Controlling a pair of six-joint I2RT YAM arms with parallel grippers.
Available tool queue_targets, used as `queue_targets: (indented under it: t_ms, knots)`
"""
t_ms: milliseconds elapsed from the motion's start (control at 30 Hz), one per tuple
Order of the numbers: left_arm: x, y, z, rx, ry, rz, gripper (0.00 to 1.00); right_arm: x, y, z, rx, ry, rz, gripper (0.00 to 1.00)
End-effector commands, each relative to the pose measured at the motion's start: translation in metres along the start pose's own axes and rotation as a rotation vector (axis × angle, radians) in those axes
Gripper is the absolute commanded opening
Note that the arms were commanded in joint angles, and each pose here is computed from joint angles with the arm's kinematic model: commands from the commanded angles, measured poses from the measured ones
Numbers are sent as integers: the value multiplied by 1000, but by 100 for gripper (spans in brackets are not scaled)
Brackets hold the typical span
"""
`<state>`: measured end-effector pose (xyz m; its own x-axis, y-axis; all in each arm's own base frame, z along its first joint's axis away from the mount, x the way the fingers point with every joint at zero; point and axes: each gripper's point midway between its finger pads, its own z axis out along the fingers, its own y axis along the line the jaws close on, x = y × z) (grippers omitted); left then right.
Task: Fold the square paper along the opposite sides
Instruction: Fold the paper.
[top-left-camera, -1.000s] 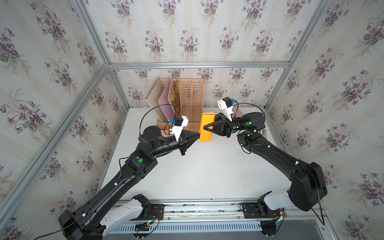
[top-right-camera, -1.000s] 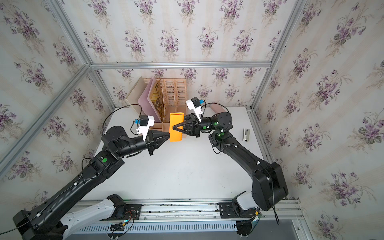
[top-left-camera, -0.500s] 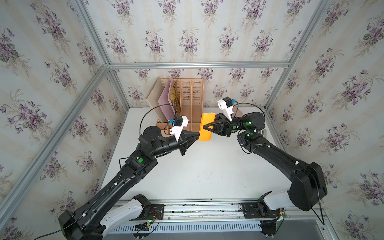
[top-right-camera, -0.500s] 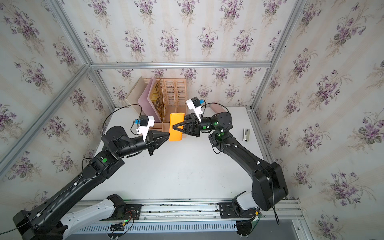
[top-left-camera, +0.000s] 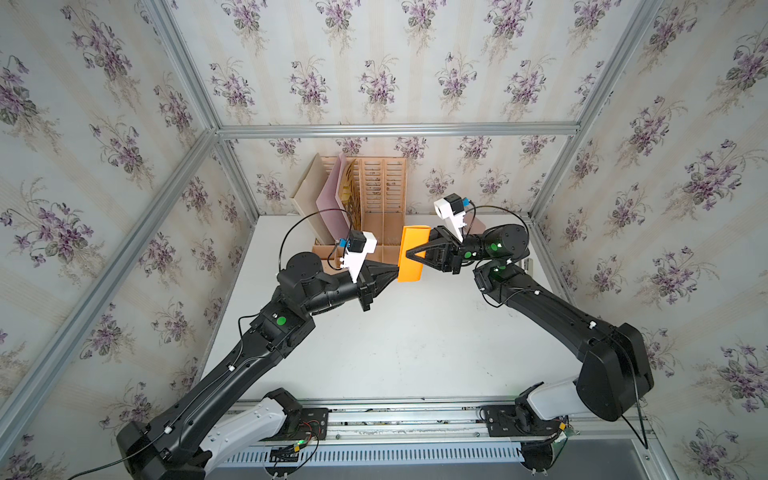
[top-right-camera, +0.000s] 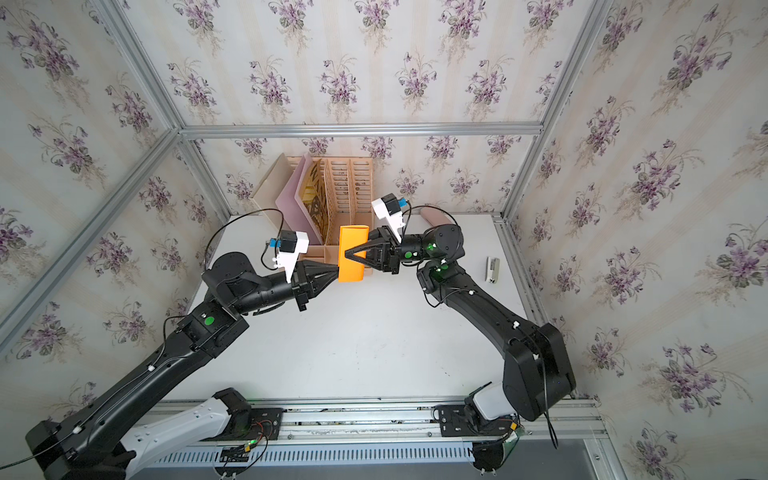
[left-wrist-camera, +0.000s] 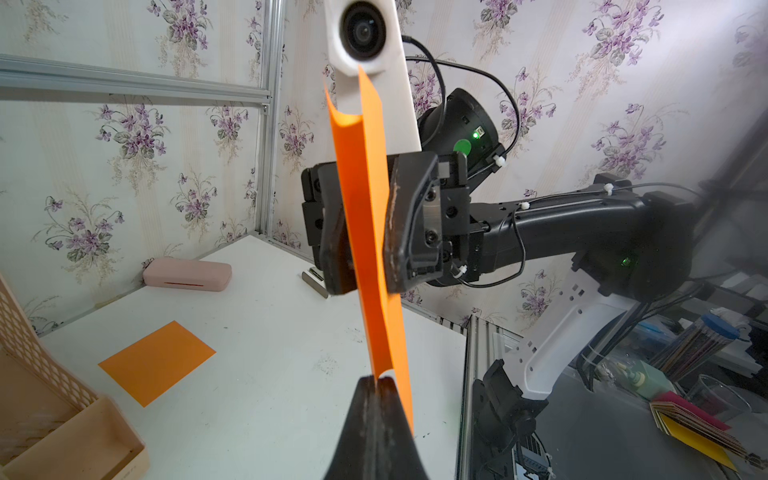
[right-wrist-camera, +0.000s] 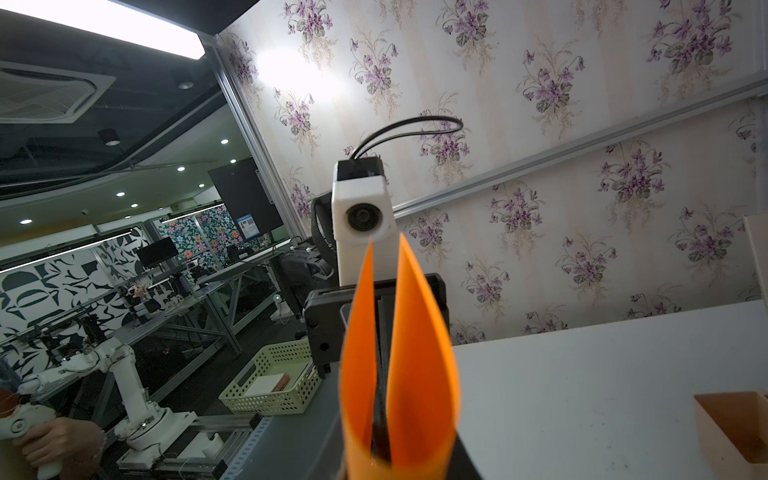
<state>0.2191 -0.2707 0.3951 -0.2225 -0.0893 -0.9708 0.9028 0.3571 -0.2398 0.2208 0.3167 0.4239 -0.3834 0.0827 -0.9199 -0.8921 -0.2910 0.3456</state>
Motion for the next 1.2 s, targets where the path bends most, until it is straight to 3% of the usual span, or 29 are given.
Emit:
queue_targets:
  t_ms: [0, 1167]
  knots:
    - [-10, -3, -1, 7, -34, 20, 0, -2, 2, 0, -4, -8, -18, 24]
    - [-8, -1, 0, 2, -27, 17, 0, 0, 0, 0, -5, -3, -9, 17]
